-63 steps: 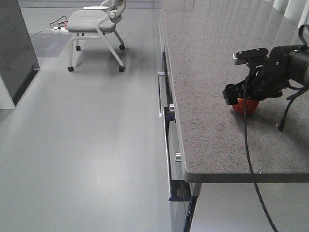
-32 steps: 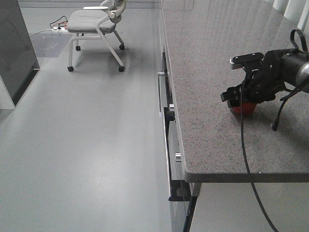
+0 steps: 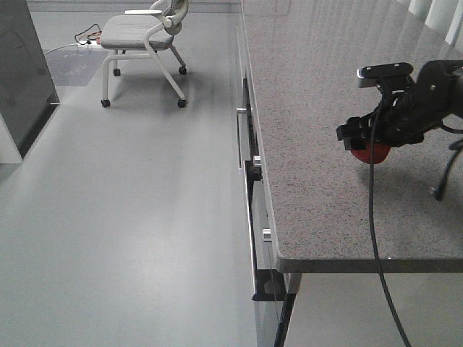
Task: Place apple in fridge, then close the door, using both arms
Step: 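Close the right gripper on the apple and lift it, then pull the held apple back off the countertop with the right gripper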
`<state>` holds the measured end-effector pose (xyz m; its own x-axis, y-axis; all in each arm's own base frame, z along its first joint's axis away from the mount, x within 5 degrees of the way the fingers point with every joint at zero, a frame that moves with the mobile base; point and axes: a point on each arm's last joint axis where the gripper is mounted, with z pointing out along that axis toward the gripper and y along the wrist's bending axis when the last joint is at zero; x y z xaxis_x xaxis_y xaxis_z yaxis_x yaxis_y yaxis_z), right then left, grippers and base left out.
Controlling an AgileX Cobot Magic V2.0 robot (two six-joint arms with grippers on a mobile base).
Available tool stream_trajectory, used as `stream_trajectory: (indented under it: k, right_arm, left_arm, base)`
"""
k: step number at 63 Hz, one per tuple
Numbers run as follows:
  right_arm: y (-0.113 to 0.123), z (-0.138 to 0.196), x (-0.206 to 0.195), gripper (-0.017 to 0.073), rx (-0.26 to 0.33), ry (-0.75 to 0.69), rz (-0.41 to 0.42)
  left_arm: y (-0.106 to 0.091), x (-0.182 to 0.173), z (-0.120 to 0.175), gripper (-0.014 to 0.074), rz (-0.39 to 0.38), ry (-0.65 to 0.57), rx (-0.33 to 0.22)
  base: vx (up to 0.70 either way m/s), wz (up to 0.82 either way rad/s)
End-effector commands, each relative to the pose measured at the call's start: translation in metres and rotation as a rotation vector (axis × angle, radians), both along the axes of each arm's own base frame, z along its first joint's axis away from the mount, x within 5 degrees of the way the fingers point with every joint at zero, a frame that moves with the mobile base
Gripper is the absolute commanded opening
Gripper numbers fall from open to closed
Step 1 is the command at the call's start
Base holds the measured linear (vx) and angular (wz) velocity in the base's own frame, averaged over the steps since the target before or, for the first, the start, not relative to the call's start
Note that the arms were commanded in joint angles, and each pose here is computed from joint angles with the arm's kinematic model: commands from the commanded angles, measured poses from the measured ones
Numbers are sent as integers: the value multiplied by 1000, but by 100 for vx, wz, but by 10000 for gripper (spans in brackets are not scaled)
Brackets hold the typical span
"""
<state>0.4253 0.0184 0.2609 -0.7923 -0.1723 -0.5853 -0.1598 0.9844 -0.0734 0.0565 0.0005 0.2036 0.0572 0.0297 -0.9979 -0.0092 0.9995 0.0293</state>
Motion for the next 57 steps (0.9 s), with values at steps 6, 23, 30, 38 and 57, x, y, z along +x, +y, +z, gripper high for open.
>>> stream_trajectory:
  k: [6,23,30,38,57]
  right_arm:
    - [19,51,-47,378,2,-200,78]
    - [44,83,-135,378,51,-305,167]
    - [51,90,-172,378,88,-337,213]
    - [57,94,-212,378,127,-359,273]
    - [60,82,-287,378,287,-342,378]
  left_arm:
    - [-1,-1,0,-6,-12,-63,-11]
    - [-1,-1,0,-6,-12,-63,-11]
    - [-1,-1,0,-6,-12,-63,-11]
    - [-1,-1,0,-6,-12,-63,-11]
    - [-1,-1,0,-6,-12,-63,-11]
  base:
    - [0,0]
    - [0,0]
    - [0,0]
    - [0,0]
    - [0,0]
